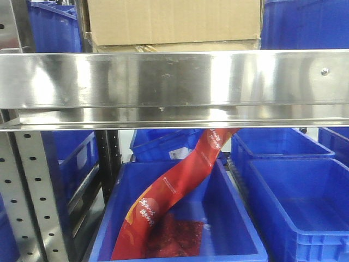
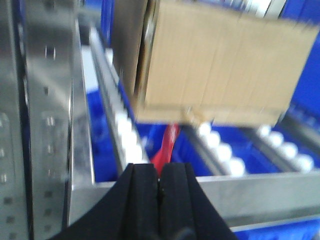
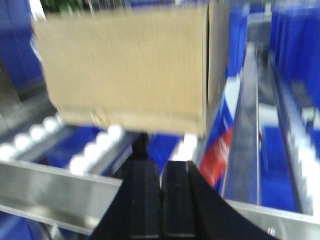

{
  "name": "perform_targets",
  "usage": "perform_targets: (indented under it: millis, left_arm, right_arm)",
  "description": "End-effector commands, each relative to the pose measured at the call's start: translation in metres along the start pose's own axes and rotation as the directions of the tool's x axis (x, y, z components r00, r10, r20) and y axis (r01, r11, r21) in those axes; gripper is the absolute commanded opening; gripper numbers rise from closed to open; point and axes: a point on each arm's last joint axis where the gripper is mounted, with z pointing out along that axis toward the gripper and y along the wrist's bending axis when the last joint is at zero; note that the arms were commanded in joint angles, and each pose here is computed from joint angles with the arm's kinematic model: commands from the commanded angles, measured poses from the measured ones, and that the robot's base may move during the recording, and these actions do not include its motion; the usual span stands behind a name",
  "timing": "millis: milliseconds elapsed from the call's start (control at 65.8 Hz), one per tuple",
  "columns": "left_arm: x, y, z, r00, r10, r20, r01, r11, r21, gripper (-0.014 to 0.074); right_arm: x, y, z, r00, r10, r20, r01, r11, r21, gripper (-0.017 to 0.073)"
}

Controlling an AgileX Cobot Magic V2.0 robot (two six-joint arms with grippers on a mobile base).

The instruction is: Stack two boxes on right shelf middle

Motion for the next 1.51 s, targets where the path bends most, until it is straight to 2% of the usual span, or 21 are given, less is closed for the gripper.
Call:
perform_targets:
  millis: [0,258,410,471,532,547,608,699,775,882,1125,1247,1490]
  left_arm:
    - [-0.007,-0.001,-0.013,0.997,-0.014,0.081,0.013,1.0,0.017,-0.0111]
    - [-0.012,-0.002,-0.026,0.99,-0.016,0.137,0.012,0.999,0.03,-0.0111]
    - [-0.012,-0.002,-0.026,0.99,-0.016,0.137,0.012,0.999,0.03,-0.0111]
    - [-0.012,-0.002,-0.026,0.99,-0.016,0.137,0.012,0.999,0.03,-0.0111]
    - [-0.012,-0.002,-0.026,0.99,-0.016,0.137,0.012,0.999,0.03,-0.0111]
    - [-0.012,-0.002,-0.026,0.99,-0.016,0.137,0.012,0.999,0.03,-0.0111]
    - [-0.012,-0.002,-0.026,0.99,-0.016,0.137,0.012,0.999,0.03,-0.0111]
    - [-0.012,-0.002,-0.026,0.99,-0.016,0.137,0.012,0.999,0.03,-0.0111]
    - [-0.012,-0.002,-0.026,0.99,-0.016,0.137,0.012,0.999,0.03,-0.0111]
    - [-0.012,-0.002,-0.026,0.99,-0.016,0.137,0.012,0.999,0.03,-0.0111]
    - [-0.012,-0.002,-0.026,0.99,-0.016,0.137,0.012,0.999,0.03,-0.0111]
    - [-0.012,-0.002,-0.026,0.99,-0.016,0.137,0.012,0.999,0.03,-0.0111]
    - [-0.012,-0.002,-0.026,0.99,-0.016,0.143,0.012,0.999,0.031,-0.0111]
  right_arm:
    - [-0.008,0.001,-0.011,0.996,0.008,0.087,-0.006,1.0,-0.019,-0.0163]
    - [-0.022,0.005,-0.023,0.972,0.014,0.236,0.001,0.998,-0.065,-0.0163]
    - [-0.022,0.005,-0.024,0.971,0.014,0.238,0.001,0.998,-0.064,-0.0163]
    - [-0.018,0.003,-0.028,0.981,0.021,0.192,-0.012,0.999,-0.048,-0.0163]
    - [-0.014,0.0,-0.034,0.988,-0.051,0.147,0.052,0.999,-0.004,-0.0163]
    - [-0.013,-0.001,-0.036,0.986,-0.088,0.142,0.088,0.996,0.007,-0.0163]
    - [-0.012,-0.005,-0.044,0.974,-0.158,0.162,0.149,0.987,0.066,-0.0163]
    - [-0.003,-0.015,-0.05,0.963,-0.184,0.197,0.151,0.974,0.171,-0.0163]
    - [0.016,-0.024,-0.053,0.969,-0.173,0.179,0.128,0.963,0.238,-0.0163]
    - [0.05,-0.029,-0.057,0.981,-0.118,0.157,0.074,0.963,0.26,-0.0163]
    - [0.115,-0.035,-0.065,0.984,-0.111,0.139,0.072,0.963,0.26,-0.0163]
    - [0.134,-0.037,-0.065,0.985,-0.109,0.131,0.072,0.963,0.261,-0.0163]
    - [0.132,-0.037,-0.065,0.983,-0.113,0.147,0.072,0.963,0.261,-0.0163]
